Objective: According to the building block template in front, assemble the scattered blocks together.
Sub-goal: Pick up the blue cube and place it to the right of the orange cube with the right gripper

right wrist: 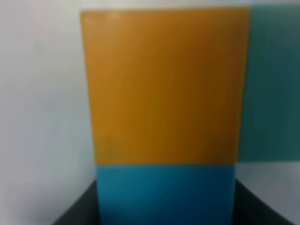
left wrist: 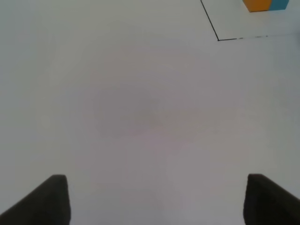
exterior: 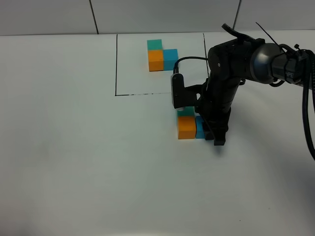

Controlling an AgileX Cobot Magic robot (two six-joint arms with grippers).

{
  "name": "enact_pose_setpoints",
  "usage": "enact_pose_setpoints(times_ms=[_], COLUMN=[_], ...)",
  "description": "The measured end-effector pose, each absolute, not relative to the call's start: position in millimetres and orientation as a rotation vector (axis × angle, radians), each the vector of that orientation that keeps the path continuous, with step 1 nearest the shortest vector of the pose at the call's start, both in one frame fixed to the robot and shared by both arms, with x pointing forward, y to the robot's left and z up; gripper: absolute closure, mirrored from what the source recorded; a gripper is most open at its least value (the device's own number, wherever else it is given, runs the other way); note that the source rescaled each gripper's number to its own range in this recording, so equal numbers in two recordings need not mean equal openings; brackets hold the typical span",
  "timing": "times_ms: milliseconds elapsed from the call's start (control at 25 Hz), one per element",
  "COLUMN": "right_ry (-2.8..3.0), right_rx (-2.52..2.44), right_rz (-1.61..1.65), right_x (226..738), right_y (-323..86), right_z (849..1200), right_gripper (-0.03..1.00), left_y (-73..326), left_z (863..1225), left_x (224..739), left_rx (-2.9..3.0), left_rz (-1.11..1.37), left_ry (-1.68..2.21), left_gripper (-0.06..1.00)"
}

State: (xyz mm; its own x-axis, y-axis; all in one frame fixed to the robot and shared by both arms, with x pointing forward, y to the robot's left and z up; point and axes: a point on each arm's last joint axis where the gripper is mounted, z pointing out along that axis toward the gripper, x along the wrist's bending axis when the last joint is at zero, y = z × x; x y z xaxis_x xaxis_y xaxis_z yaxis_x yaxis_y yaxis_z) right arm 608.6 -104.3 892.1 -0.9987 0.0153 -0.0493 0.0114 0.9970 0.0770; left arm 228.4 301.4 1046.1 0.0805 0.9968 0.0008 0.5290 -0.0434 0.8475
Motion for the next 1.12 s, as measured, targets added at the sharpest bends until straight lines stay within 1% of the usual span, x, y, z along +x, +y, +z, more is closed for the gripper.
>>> enact_pose_setpoints(times_ms=[1040, 1080, 1120], right_ry=[3.096, 3.094, 3.095], right_rx=[0.096, 0.093, 0.093], right_rz=[0.125, 0.124, 0.124], right_x=[609.5, 609.6, 609.6], right_y=[-103.0, -103.0, -103.0], right_z=[886.3, 886.3, 886.3], right_gripper=[0.95, 0.93, 0.89], left_y=[301.4, 301.4, 301.4], left_z=[1046.1, 1046.1, 1046.1], left_x=[228.4, 228.4, 228.4], left_rx=[1.660, 1.660, 1.660], left_rz=[0.849, 0.849, 0.849], left_ry=[1.533, 1.533, 1.533], left_gripper=[0.27, 0.27, 0.27])
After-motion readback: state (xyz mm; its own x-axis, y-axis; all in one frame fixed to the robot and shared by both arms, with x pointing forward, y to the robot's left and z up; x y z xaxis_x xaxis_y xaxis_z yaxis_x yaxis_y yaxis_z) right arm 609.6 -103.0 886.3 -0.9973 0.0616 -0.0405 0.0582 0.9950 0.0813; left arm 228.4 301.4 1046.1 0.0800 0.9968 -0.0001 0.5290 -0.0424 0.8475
